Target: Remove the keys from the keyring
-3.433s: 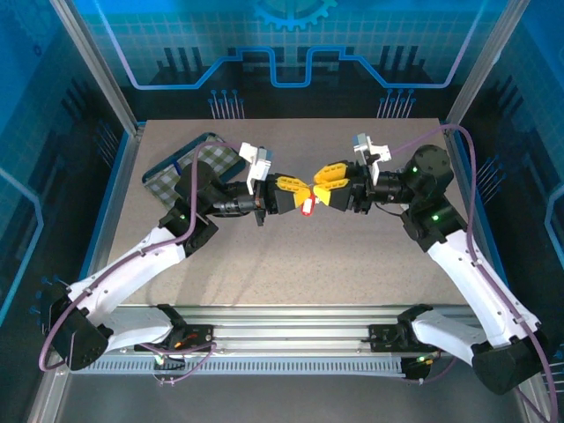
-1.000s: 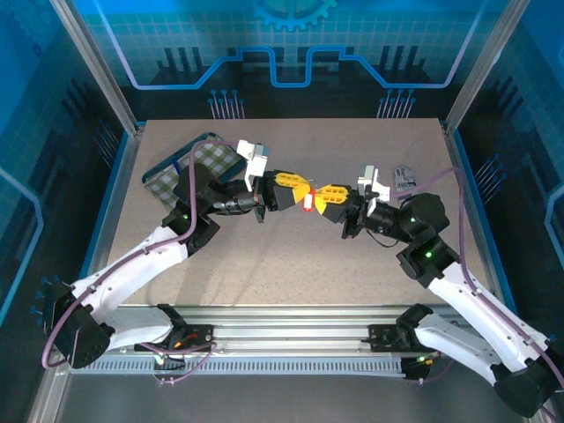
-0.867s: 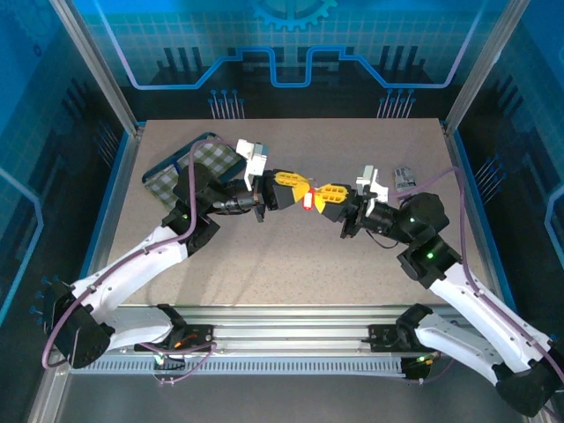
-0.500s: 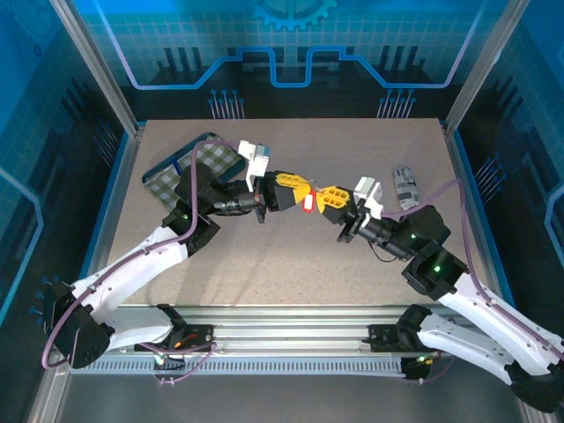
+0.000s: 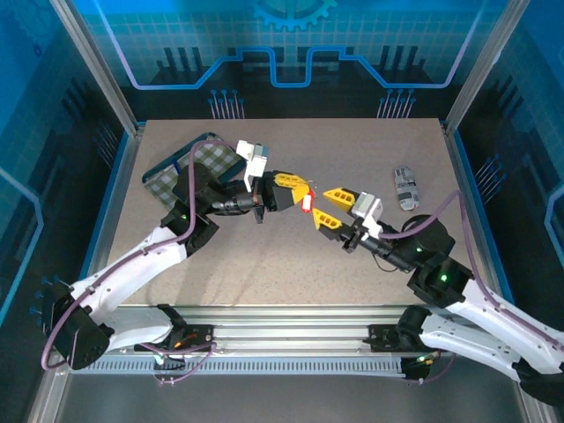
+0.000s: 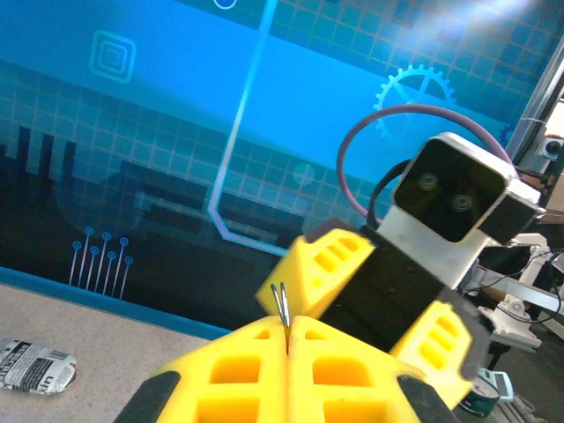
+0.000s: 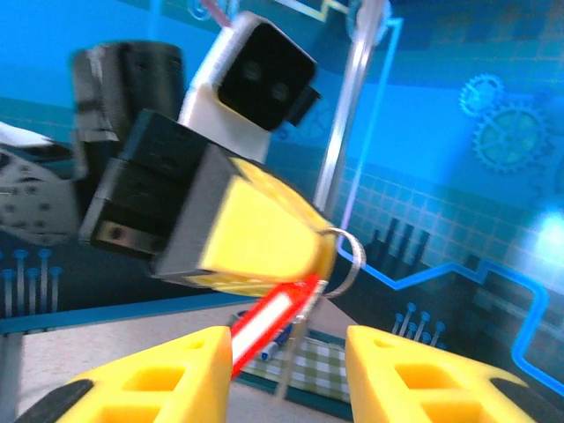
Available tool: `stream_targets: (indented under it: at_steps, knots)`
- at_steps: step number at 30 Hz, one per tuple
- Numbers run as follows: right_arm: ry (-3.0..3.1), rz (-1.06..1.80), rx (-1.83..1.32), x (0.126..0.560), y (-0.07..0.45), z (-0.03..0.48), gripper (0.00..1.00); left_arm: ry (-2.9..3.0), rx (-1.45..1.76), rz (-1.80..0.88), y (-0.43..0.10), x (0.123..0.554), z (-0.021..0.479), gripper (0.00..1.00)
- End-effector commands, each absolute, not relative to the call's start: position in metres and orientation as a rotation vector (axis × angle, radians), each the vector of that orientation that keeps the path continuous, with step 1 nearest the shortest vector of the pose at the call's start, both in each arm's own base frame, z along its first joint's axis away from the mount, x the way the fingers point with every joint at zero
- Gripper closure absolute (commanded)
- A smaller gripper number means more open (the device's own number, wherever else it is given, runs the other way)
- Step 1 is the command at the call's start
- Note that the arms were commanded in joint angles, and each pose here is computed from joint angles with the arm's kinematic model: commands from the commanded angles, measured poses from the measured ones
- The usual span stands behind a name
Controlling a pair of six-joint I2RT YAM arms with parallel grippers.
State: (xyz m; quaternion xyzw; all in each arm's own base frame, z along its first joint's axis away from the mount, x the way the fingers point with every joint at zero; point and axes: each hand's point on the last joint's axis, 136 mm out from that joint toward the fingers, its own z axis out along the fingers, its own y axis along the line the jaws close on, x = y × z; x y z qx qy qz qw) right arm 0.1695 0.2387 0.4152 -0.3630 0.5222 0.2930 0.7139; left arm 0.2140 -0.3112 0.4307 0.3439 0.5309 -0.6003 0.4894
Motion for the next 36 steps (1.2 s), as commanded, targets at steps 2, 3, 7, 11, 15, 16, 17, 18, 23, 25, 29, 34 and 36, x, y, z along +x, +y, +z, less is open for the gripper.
stream_targets:
  at_steps: [2, 3, 7, 11, 15, 16, 17, 18, 23, 25, 29, 34, 36]
  knots:
    - [1.164, 0.774, -0.834, 0.159, 0.229, 0.410, 0.57, 1.261, 0.850, -1.452, -0.308, 0.215, 0.435, 1.00]
    - [1.169, 0.806, -0.824, 0.162, 0.225, 0.411, 0.55, 1.262, 0.854, -1.459, -0.309, 0.215, 0.435, 1.00]
    - [1.182, 0.996, -0.769, 0.180, 0.210, 0.420, 0.45, 1.247, 0.853, -1.498, -0.309, 0.216, 0.438, 1.00]
    - [1.150, 1.253, -0.791, 0.198, 0.205, 0.434, 0.44, 1.240, 0.870, -1.560, -0.311, 0.216, 0.441, 1.00]
    - [1.096, 1.437, -0.886, 0.201, 0.214, 0.434, 0.46, 1.243, 0.876, -1.581, -0.313, 0.217, 0.441, 1.00]
    - [1.088, 1.469, -0.890, 0.202, 0.216, 0.434, 0.46, 1.241, 0.875, -1.587, -0.313, 0.217, 0.442, 1.00]
    - [1.068, 1.501, -0.903, 0.201, 0.217, 0.436, 0.46, 1.238, 0.874, -1.597, -0.313, 0.217, 0.443, 1.00]
    - [1.079, 1.523, -0.902, 0.205, 0.220, 0.434, 0.45, 1.233, 0.874, -1.607, -0.312, 0.216, 0.445, 1.00]
    - [1.071, 1.565, -1.002, 0.194, 0.237, 0.427, 0.37, 1.215, 0.875, -1.633, -0.310, 0.214, 0.450, 1.00]
    - [1.075, 1.582, -1.042, 0.189, 0.241, 0.425, 0.33, 1.207, 0.875, -1.642, -0.308, 0.213, 0.453, 1.00]
    - [1.076, 1.616, -1.111, 0.181, 0.250, 0.422, 0.28, 1.186, 0.867, -1.660, -0.305, 0.212, 0.458, 1.00]
    - [1.072, 1.638, -1.136, 0.179, 0.258, 0.421, 0.28, 1.159, 0.861, -1.708, -0.305, 0.212, 0.464, 1.00]
    - [1.041, 1.633, -1.160, 0.175, 0.259, 0.431, 0.31, 1.159, 0.870, -1.718, -0.306, 0.213, 0.463, 1.00]
